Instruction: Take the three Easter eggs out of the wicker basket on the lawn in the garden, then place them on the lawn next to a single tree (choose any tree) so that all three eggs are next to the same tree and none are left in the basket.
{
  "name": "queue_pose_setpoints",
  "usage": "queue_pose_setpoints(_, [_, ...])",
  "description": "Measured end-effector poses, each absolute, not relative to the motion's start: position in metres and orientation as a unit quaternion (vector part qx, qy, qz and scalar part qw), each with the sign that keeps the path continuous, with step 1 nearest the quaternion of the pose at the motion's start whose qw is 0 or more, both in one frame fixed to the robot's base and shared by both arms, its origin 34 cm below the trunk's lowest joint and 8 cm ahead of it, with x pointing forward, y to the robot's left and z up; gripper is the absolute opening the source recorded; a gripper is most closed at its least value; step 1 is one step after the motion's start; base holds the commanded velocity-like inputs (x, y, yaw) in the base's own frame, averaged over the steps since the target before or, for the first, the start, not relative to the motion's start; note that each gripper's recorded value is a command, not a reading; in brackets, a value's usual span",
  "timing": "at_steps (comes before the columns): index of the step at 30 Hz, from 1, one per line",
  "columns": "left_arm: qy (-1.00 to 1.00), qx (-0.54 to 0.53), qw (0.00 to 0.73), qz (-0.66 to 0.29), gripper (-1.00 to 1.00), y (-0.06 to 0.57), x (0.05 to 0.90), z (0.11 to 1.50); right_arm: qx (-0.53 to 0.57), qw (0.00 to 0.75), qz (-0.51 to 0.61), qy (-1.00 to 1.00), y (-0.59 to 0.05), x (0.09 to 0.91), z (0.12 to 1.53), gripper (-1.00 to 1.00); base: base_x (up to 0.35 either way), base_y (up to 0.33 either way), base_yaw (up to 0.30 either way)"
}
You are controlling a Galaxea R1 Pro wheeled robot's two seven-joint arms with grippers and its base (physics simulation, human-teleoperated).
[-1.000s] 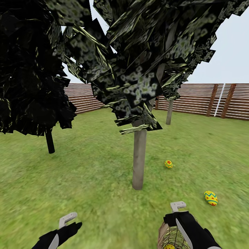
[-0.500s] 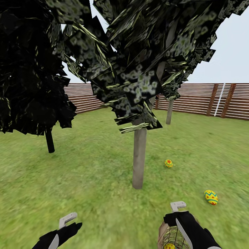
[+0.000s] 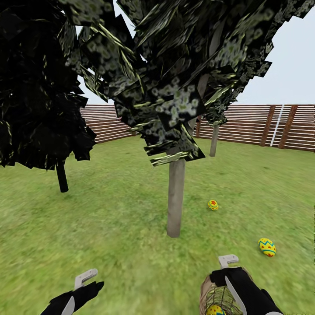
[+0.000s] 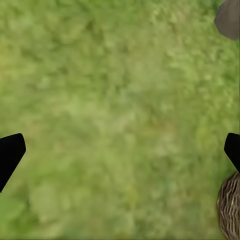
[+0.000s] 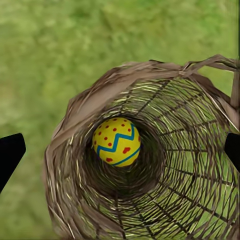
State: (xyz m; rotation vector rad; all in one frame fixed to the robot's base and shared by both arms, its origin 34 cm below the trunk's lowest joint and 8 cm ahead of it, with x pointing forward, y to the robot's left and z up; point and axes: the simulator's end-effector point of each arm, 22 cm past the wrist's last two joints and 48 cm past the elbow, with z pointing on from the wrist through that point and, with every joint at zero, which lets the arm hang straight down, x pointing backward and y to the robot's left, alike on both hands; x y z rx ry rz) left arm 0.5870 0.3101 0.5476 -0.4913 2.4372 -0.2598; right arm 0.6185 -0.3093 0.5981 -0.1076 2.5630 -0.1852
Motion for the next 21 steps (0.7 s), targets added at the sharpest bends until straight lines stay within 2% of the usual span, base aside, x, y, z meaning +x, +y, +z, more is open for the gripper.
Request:
queue_pose_setpoints(5, [0.925, -0.185, 0.316, -0.099, 1.0, 0.309, 0.586, 0.539, -0.012, 0.283, -0.068, 0.957, -0.324, 0.618, 0.591, 1.0, 0.0, 0.0, -0.121])
queue_pose_setpoints(21, [0.925, -0.185, 0.316, -0.099, 1.0, 0.309, 0.582, 0.508, 0.014, 0.288, -0.068, 0.955, -0.34, 0.617, 0.568, 1.0, 0.0, 0.0, -0.005])
